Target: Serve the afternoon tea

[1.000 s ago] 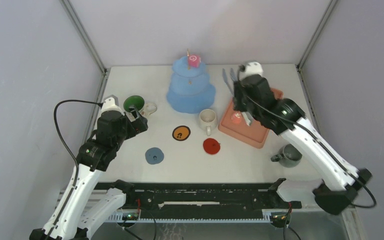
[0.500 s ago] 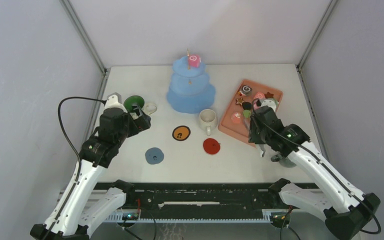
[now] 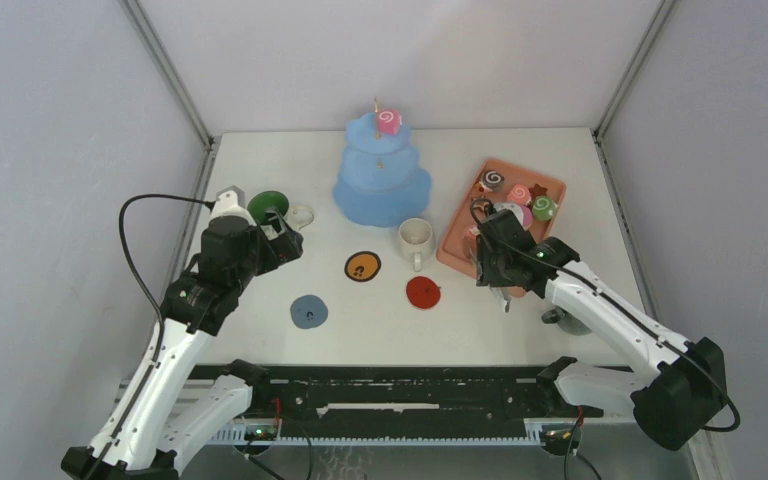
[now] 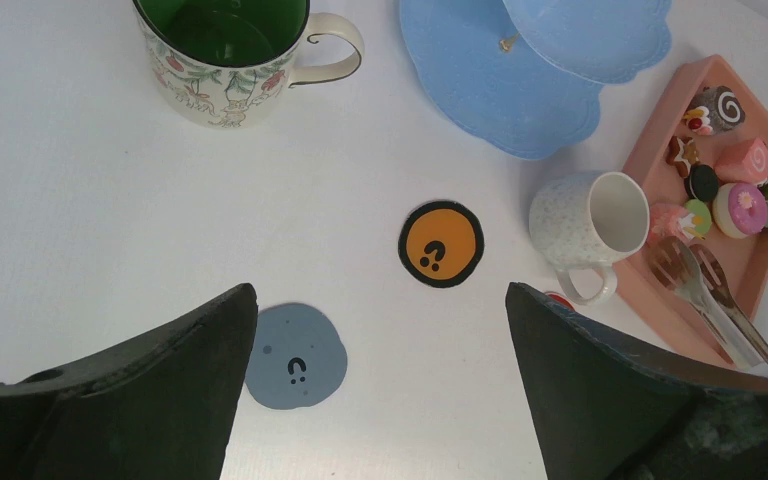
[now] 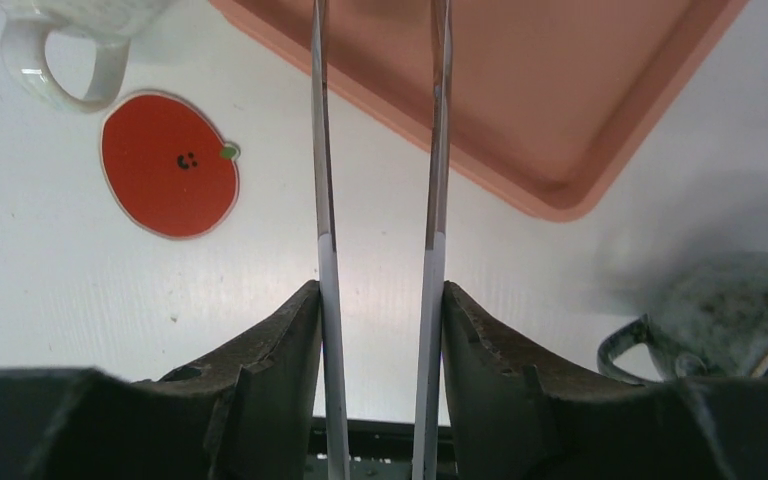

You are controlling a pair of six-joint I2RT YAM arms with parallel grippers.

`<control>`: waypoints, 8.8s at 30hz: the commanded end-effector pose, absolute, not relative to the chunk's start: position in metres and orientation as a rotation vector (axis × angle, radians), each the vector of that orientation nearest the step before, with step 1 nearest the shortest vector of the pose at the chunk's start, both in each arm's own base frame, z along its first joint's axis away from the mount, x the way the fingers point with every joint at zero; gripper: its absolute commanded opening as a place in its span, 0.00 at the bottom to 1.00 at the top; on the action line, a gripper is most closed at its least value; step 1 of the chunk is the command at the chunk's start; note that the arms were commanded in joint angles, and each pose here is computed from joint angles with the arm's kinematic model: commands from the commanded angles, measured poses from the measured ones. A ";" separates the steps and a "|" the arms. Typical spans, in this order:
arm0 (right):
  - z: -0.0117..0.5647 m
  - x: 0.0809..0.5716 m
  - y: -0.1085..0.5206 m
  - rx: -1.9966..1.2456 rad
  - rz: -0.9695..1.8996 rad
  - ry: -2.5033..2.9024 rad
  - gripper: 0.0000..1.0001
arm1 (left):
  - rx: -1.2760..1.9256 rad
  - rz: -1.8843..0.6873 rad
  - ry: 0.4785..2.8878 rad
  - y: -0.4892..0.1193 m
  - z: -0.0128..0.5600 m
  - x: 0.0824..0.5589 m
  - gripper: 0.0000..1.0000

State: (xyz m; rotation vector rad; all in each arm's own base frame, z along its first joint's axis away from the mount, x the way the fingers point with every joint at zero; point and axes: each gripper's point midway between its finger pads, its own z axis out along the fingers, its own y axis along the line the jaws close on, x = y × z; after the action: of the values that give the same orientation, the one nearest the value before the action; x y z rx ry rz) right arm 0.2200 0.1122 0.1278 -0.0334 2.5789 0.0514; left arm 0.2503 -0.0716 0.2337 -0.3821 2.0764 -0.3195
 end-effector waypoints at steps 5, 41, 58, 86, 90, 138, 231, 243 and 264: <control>0.129 0.254 0.122 -0.017 0.034 2.478 0.54 | -0.401 -0.354 2.041 -0.074 0.241 0.255 0.98; 0.287 0.265 0.202 -0.236 0.367 2.186 0.00 | -0.387 -0.266 2.028 -0.059 0.248 0.250 0.98; 0.352 0.319 0.292 -0.400 0.491 1.987 0.00 | -0.390 -0.252 2.047 -0.056 0.243 0.243 0.99; 0.307 0.397 0.311 -0.292 0.264 2.093 0.07 | -0.371 -0.210 2.081 -0.058 0.241 0.258 0.99; 0.304 0.398 0.312 -0.301 0.261 2.099 0.27 | -0.368 -0.214 2.079 -0.059 0.243 0.258 0.99; 0.352 0.275 0.250 -0.269 0.426 1.920 0.49 | -0.379 -0.219 2.056 -0.051 0.242 0.238 0.99; 0.235 0.273 0.093 0.115 0.161 2.295 0.37 | -0.382 -0.277 2.069 -0.066 0.240 0.256 0.98; 0.342 0.302 0.135 0.002 0.321 2.050 0.36 | -0.383 -0.266 2.055 -0.062 0.242 0.252 0.98; 0.343 0.374 0.253 -0.230 0.438 2.052 0.38 | -0.415 -0.227 2.033 -0.049 0.248 0.239 0.98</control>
State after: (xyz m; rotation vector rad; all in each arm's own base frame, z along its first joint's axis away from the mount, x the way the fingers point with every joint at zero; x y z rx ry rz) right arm 0.3606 0.2419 0.2960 -0.2336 2.2002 0.3669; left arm 0.2392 -0.0565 0.2273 -0.3912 2.1007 -0.2317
